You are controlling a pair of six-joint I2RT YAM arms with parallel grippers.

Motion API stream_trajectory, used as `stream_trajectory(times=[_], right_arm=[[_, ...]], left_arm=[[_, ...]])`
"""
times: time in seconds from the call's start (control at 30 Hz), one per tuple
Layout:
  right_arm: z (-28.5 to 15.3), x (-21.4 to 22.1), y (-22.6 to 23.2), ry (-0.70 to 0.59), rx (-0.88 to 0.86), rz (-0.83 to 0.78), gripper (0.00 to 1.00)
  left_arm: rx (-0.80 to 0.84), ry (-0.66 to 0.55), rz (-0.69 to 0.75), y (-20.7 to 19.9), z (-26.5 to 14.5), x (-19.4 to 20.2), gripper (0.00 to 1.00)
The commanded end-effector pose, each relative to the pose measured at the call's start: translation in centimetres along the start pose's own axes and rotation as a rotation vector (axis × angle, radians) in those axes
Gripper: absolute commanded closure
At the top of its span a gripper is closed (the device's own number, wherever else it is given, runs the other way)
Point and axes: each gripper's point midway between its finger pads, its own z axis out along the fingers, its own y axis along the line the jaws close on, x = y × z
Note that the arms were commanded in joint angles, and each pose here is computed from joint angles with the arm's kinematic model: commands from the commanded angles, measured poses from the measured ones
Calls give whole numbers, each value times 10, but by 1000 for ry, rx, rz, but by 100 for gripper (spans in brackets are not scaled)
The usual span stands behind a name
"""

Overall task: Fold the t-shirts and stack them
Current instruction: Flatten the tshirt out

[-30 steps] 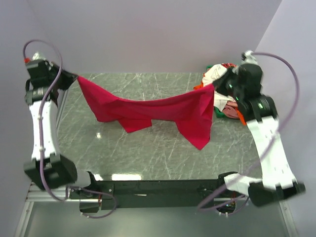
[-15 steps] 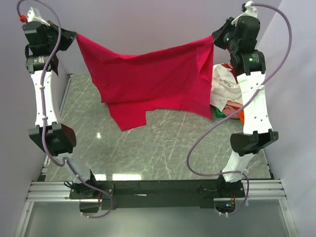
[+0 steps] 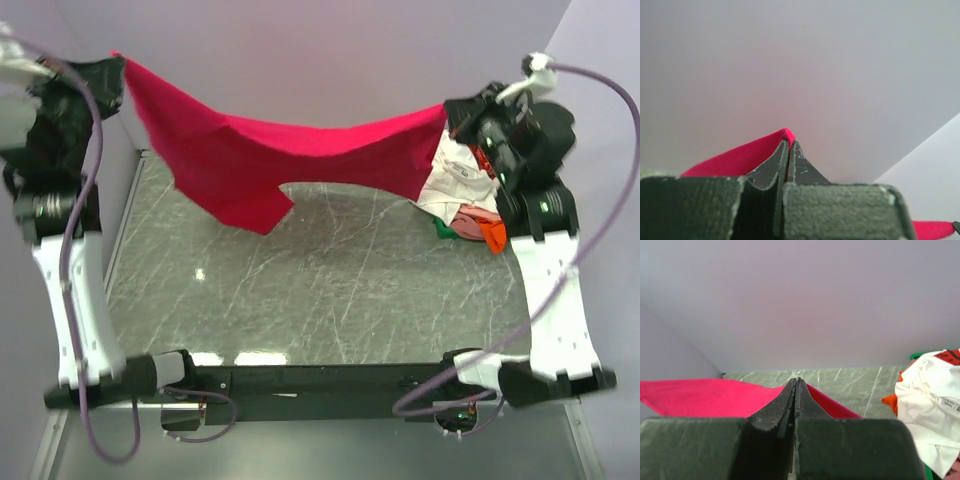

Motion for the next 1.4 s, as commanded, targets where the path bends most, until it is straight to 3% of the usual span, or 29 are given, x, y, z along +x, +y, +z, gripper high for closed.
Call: stream_trajectory(times=[0.0,0.37,0.57,0.77,0.87,1.03,1.1,1.17,1.23,1.27,1.3,1.33,1.37], right_arm=[[-55,-39,31,-156,-112,-54,100],[-171,-49,57,-231,-220,-11,100],[-190,-69,64,-255,-217,78,100],[-141,-54,42,-220,-105,114,100],[-93,-21,24,-143,-42,99,100],[13,52,-25,-14,96,51,100],[62,99,-56,82,156,44,100],[97,113,-71,103,157,56,100],[142,169,-103,219,214,53,100],[161,154,-94,204,166,41,92],[186,193,-113,289,195,39,61],[190,208,-120,355,215,42,47],[209,199,-111,344,172,38,39]], left_arm=[[21,-162,109,-35,-50,-44,100],[-53,-382,332,-88,-162,-110,99],[7,-404,344,-108,-165,-122,99],[83,-293,270,-94,-91,-94,99],[86,-175,202,-60,-37,-52,99],[-21,57,136,40,66,48,99],[-91,205,105,100,108,112,99],[-152,321,78,156,147,172,99],[-222,406,47,195,162,214,70],[-245,430,39,219,179,236,59],[-262,442,31,229,185,245,36],[-272,461,8,234,188,254,29],[-273,471,-4,237,191,260,24]])
